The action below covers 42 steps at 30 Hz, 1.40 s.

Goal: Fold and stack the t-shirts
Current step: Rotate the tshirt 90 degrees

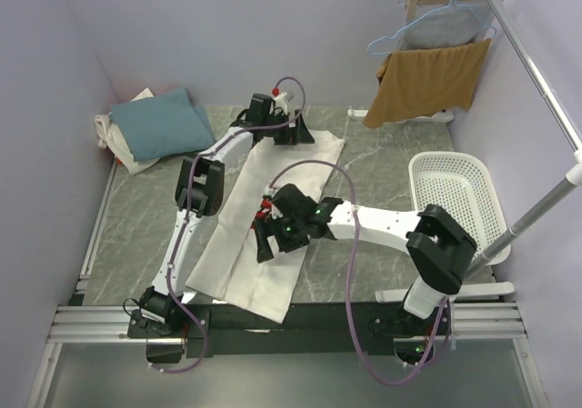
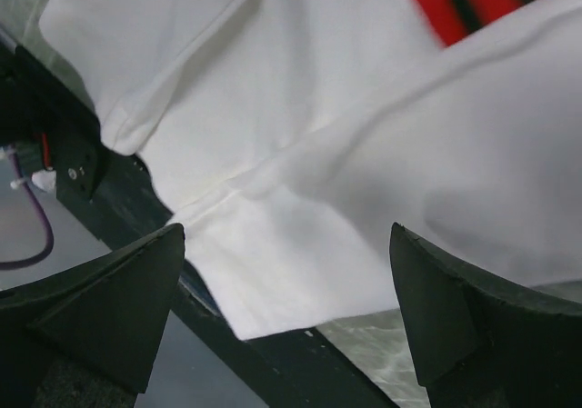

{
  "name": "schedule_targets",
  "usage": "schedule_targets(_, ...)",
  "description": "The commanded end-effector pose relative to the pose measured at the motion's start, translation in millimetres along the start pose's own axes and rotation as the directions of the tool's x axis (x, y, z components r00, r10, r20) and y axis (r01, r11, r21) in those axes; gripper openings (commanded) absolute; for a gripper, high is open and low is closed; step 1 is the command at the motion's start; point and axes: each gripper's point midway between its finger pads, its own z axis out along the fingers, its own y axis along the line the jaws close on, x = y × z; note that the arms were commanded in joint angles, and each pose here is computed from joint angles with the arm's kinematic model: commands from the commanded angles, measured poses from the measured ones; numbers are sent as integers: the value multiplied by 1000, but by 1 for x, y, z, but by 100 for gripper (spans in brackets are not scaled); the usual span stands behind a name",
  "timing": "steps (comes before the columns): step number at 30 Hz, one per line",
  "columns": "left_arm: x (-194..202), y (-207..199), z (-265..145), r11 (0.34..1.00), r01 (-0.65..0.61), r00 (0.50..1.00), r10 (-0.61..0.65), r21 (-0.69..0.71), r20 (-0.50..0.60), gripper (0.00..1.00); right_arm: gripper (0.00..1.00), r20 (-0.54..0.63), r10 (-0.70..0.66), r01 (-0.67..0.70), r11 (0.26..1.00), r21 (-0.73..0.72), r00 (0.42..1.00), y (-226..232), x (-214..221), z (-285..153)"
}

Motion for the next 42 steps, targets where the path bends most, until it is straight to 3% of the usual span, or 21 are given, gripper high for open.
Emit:
schedule_targets(1,4,37,1,997,38,999,-37,-60,6,99,100,-28,-13,11,997,-76,1000,37,3,12)
schedule_targets(10,-48,51,-13,998,56,988,-50,-42,148,100,100,-161,98,-74,986,149,982,-7,61,44)
schedule_targets(20,-88,75,-39,993,103,958,-84,-58,273,99,100,-195,199,-96,893,440,960,-78,112,18)
schedule_targets(29,-123,62,-55,996,68,930,-42,-57,364,100,100,-177,194,-79,858,508,965,-97,125,-3)
schedule_targets(34,-158,24,-78,1000,-22,902,28,-19,431,100,100,-53,81,-51,906,421,995,-71,80,-11)
schedule_targets(36,-173,3,-93,998,-61,889,63,-18,453,100,100,74,28,-56,909,413,997,-60,46,-33)
schedule_targets(38,-188,-26,-121,994,-102,875,112,-47,470,99,100,189,-8,-71,910,409,982,-49,18,-63)
schedule_targets(39,-210,-62,-156,987,-145,838,159,-68,523,99,100,238,-1,-103,900,423,971,-54,7,-76)
schedule_targets(40,-207,-69,-168,985,-142,842,172,-98,511,99,100,277,-6,-125,883,453,961,-61,0,-90)
schedule_targets(41,-177,-50,-165,987,-67,882,125,-143,455,99,100,331,9,-162,884,438,943,-62,-9,-106)
schedule_targets(42,-191,-80,-209,978,-55,840,155,-203,519,99,100,359,27,-195,875,444,933,-69,-12,-115)
